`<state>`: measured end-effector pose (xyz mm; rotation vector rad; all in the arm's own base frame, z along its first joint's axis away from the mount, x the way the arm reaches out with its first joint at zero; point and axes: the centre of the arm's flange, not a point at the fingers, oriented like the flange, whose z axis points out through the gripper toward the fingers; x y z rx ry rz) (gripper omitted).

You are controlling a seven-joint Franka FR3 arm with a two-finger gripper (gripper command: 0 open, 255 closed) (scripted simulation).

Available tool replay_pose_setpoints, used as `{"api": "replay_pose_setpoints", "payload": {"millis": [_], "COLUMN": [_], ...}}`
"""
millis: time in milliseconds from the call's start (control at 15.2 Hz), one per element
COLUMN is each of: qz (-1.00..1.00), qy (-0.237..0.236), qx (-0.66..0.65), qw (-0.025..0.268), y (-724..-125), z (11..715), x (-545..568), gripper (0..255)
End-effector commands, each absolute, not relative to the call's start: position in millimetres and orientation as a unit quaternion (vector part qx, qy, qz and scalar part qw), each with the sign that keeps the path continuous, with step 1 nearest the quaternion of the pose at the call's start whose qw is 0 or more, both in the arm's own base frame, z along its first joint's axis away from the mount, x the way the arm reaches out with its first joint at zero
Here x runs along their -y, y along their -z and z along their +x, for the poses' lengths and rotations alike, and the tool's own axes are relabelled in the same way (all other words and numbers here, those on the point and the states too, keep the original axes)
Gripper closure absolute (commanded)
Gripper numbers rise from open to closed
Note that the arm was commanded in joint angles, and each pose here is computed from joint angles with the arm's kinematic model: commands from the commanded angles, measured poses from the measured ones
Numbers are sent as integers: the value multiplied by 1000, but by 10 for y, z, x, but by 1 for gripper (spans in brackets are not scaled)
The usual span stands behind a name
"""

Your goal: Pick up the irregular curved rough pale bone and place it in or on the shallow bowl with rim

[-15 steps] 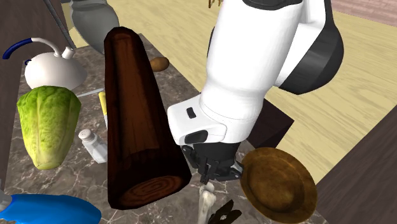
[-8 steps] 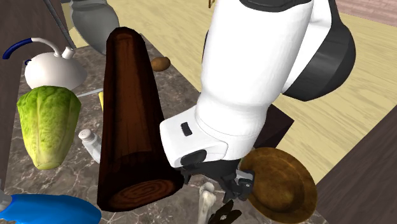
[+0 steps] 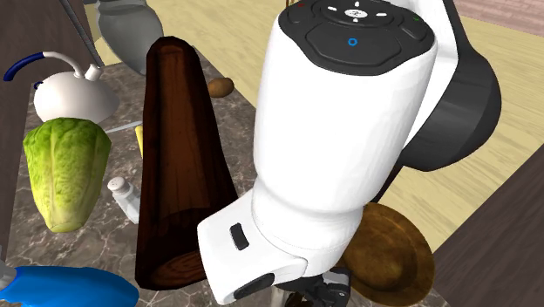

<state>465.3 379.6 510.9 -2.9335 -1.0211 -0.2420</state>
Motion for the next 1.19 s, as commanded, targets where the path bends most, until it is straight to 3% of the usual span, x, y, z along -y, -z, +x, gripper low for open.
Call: {"api": "replay_pose_setpoints", "payload": {"millis": [0,594,660,1122], "qz": [-941,-941,-941,-941], "qy": [78,78,78,78], "qx": [328,328,328,328], "qw": [13,13,13,13], "y": [-5001,-4919,-4919,-4919], "z": [4664,4675,4675,4675], "x": [-3806,-3812,-3812,-3812], "gripper": [0,0,255,255]}}
